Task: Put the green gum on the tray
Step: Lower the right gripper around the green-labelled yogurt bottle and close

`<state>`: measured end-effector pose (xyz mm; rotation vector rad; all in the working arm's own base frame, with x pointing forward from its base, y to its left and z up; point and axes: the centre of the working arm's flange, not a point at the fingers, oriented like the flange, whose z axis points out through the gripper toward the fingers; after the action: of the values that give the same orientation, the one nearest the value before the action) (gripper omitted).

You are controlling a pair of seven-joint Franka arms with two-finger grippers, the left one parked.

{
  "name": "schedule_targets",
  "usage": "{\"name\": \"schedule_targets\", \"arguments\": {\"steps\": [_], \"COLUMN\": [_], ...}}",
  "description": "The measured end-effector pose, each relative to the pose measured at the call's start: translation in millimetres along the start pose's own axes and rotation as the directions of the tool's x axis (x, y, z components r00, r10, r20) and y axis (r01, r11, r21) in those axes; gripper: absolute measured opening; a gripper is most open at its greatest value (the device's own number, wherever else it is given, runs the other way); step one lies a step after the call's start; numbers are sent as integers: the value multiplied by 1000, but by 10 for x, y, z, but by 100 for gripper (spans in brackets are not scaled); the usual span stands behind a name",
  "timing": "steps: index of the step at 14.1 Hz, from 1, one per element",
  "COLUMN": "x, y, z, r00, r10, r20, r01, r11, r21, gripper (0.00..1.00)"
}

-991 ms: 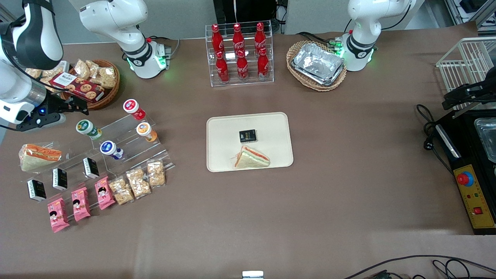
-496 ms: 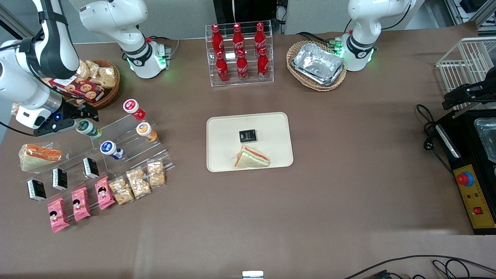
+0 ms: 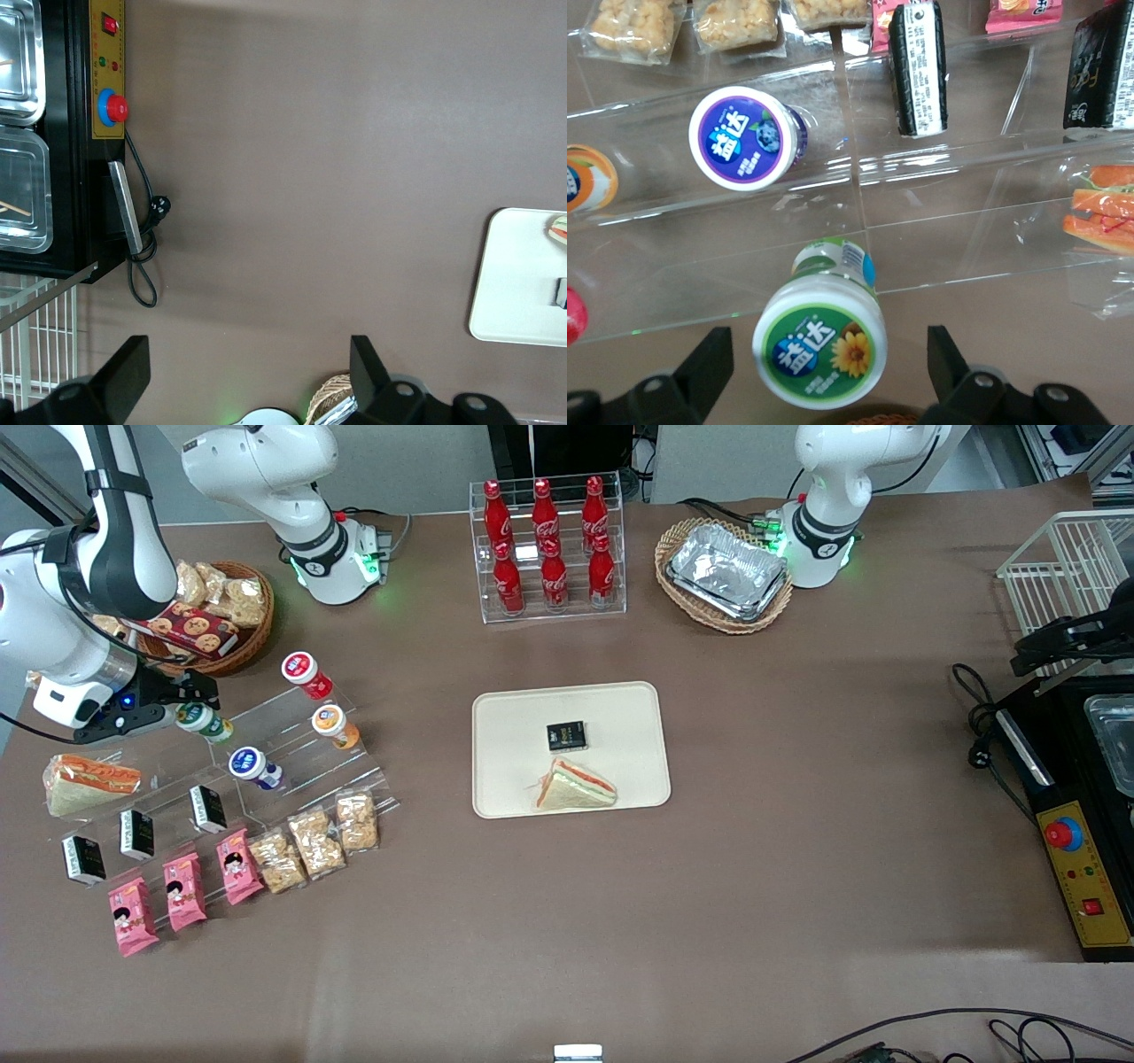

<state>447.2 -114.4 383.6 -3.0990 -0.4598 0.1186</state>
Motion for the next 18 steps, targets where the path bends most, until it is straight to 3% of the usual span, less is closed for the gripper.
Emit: {"name": "schedule_targets", "arguments": {"steps": [3, 4, 5, 10, 14, 18], "x": [4, 13, 24, 53, 116, 378], "y": [2, 5, 7, 7, 19, -62], "z": [13, 29, 56, 139, -43, -917], "r00": [1000, 1000, 1000, 1000, 1000, 998], "r10": [0, 0, -1, -2, -6, -29], "r20": [2, 2, 5, 19, 24, 59], "r01": [0, 0, 1, 2, 6, 30], "r11": [1000, 1000, 1000, 1000, 1000, 1000], "r21": [-1, -3, -4, -8, -9, -3], "gripper": [94, 87, 74, 59, 59, 59]}}
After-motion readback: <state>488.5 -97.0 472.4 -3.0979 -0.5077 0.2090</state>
